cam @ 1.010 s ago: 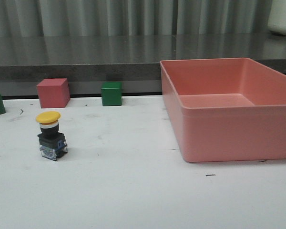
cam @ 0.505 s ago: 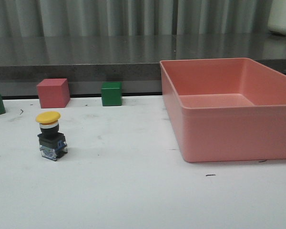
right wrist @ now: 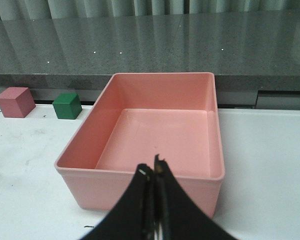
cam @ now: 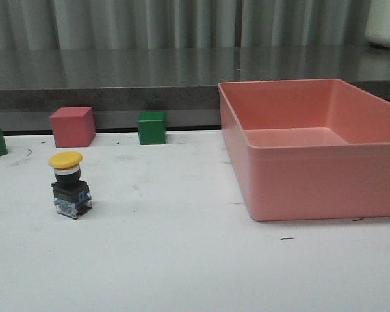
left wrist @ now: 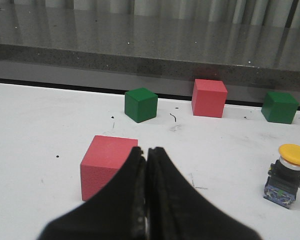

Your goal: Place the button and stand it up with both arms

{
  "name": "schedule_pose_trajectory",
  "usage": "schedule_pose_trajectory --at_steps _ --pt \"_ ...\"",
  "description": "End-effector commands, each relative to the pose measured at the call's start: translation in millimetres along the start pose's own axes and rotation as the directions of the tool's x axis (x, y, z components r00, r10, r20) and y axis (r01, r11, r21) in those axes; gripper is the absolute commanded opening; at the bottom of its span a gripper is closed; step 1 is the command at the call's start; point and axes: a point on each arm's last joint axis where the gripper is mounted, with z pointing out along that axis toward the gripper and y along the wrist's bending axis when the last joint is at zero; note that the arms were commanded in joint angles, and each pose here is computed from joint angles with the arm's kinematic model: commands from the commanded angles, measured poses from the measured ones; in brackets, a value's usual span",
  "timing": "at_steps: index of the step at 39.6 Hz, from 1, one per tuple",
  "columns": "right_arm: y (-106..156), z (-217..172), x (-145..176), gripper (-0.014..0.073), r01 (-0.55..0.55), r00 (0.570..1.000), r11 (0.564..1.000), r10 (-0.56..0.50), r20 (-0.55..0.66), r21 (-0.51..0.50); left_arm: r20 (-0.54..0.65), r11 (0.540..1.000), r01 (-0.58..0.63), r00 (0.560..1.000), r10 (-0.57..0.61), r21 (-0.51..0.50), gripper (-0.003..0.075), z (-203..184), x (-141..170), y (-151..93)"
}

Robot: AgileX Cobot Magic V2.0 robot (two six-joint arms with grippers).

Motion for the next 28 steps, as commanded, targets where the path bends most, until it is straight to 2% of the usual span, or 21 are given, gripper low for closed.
schedule_pose_trajectory --at_steps 1,8,15,21,28 --pt "1.8 -1.7 -15.1 -0.0071 0.023 0.995 1.000 -0.022 0.099 -0.007 0.103 1.000 0.018 0.994 -0.019 0.010 -0.0020 -1.9 -6.6 -0.6" --pt "0.4 1.4 -9.3 -0.0071 0.077 0.991 0.997 -0.077 0.107 0.008 0.103 1.000 0.018 0.994 -0.019 0.010 -0.0020 -1.9 -6.6 -0.6" --pt "-2.5 11.8 19.3 -0.0071 0.111 0.982 0.994 -0.113 0.154 0.024 0.103 1.000 0.018 0.994 -0.019 0.010 -0.0020 -1.9 -6.6 -0.6" --pt "-10.7 11.4 49.5 -0.0071 0.016 0.982 0.996 -0.033 0.187 0.092 0.103 1.000 0.018 0.994 -0.019 0.010 -0.0020 -1.9 -6.6 -0.6" --pt "-16.0 11.6 84.2 -0.0071 -0.003 0.984 0.993 -0.018 0.180 0.117 0.103 1.000 0.018 0.994 -0.019 0.010 -0.0020 -1.9 -6.6 -0.6"
